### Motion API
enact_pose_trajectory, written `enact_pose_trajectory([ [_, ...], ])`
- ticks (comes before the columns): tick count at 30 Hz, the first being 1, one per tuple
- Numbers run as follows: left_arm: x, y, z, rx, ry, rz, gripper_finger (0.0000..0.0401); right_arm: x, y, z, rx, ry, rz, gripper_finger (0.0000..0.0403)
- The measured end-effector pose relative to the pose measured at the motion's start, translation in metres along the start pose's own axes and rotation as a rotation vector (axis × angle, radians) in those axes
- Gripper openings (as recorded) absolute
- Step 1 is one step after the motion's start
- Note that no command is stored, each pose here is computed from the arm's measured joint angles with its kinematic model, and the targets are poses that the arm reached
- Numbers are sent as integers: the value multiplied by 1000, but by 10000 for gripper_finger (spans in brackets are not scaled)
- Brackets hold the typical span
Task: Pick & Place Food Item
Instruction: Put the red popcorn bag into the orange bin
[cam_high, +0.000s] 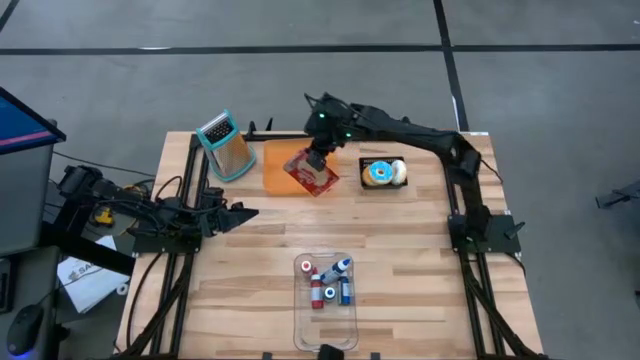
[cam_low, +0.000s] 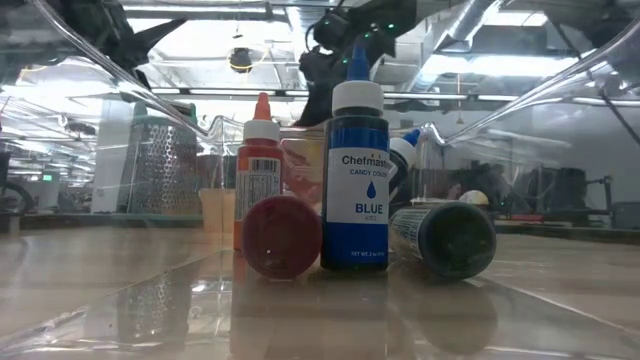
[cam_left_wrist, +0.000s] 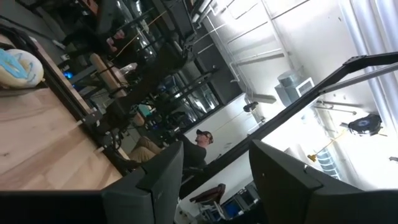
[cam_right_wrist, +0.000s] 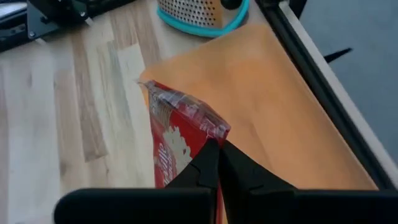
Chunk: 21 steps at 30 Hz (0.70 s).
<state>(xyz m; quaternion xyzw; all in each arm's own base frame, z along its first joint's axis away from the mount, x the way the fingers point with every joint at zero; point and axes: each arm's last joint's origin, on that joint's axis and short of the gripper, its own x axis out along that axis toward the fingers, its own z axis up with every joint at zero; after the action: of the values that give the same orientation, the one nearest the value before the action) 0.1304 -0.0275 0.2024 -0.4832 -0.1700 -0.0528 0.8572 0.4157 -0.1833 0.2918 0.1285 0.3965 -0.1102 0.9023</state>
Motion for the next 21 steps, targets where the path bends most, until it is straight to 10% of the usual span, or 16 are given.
enact_pose_trajectory([
  [14,0,0,0,-6,-13,10,182,63,-26,-4,9,98,-14,0],
  [21,0,0,0,-8,-13,9,182,18,-18,14,63,-2,70,0],
])
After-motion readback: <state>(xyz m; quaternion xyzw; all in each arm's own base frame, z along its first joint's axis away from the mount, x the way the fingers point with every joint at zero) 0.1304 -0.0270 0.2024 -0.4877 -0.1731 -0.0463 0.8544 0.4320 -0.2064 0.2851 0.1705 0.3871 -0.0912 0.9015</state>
